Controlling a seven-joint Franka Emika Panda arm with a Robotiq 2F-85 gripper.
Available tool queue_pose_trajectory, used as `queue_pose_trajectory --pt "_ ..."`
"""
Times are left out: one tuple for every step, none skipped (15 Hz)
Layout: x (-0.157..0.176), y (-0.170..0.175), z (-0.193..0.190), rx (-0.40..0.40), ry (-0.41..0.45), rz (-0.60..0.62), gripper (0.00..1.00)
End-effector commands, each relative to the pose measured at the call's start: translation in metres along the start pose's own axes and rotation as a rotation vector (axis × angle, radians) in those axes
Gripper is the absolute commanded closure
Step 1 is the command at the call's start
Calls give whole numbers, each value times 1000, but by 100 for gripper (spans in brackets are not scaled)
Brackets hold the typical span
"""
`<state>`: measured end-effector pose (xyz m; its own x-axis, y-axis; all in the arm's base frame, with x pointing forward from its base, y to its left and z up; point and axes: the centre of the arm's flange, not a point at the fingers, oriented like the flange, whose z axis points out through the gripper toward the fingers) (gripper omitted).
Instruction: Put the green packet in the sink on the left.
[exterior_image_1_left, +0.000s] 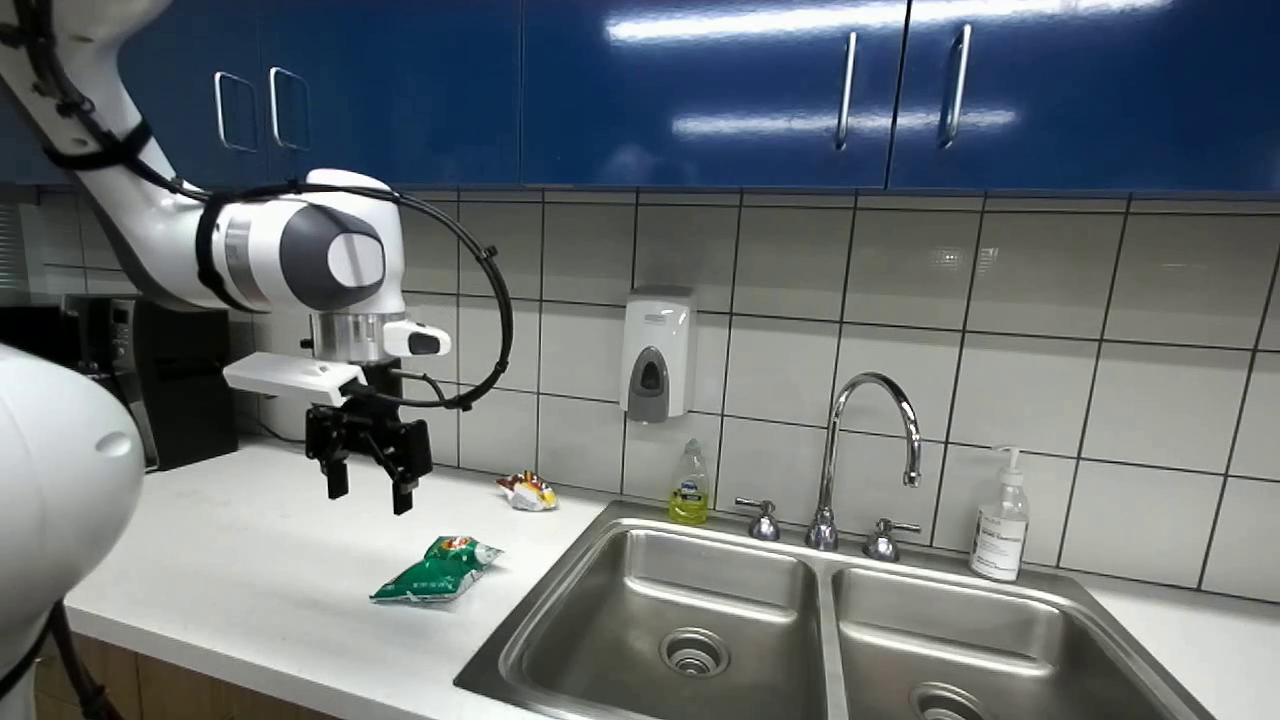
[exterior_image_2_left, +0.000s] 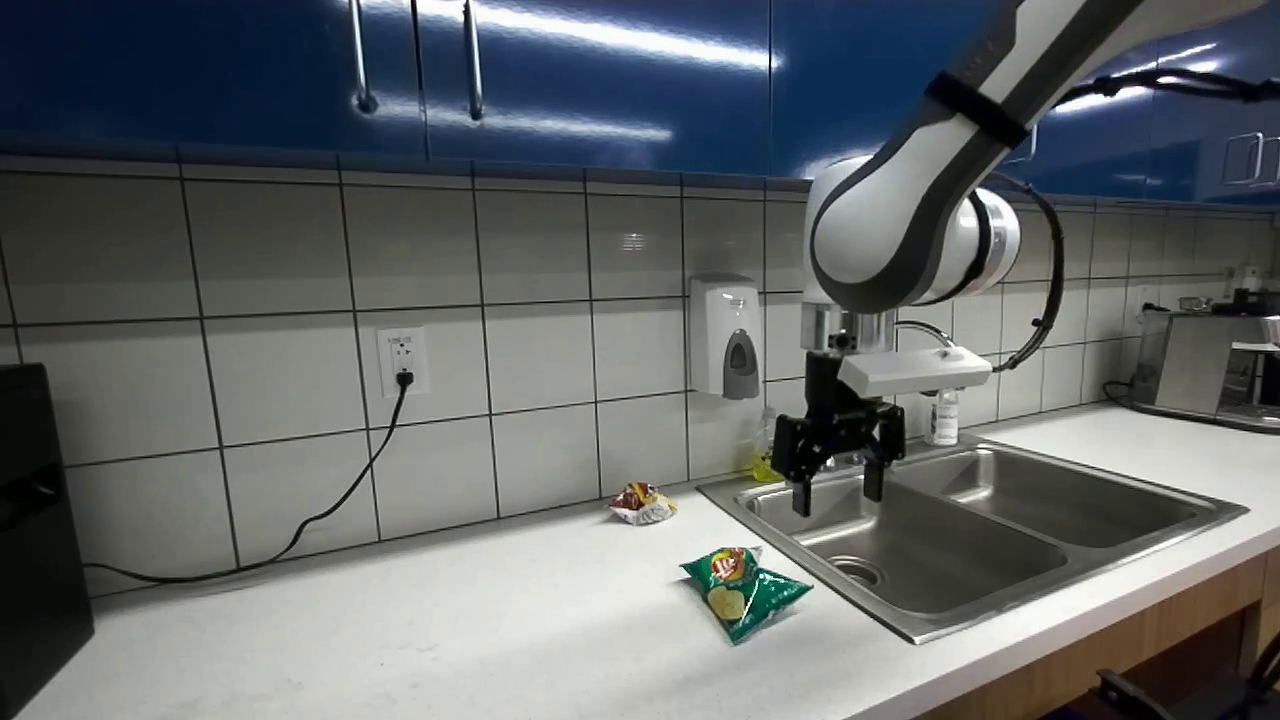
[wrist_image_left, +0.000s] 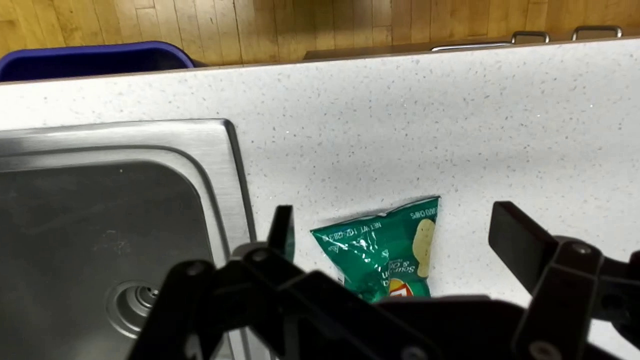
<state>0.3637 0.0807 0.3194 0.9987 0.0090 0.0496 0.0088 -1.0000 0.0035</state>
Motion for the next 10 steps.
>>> queue_pose_trajectory --pt "21 -11 38 -18 -8 -44 0" --pt "26 -12 43 -20 -9 -48 0" --pt "31 -14 48 -24 -11 -53 0" --pt "37 -15 54 -28 -11 -63 0" --pt "42 -17 59 -33 -11 -72 0" --pt "47 -18 63 -37 -11 -80 0" --pt "52 -20 67 -41 -11 -88 0" --pt "59 -22 71 -44 -12 -95 0" --pt "65 -23 75 -48 -13 -99 0" --pt "71 -24 79 -51 -15 -103 0"
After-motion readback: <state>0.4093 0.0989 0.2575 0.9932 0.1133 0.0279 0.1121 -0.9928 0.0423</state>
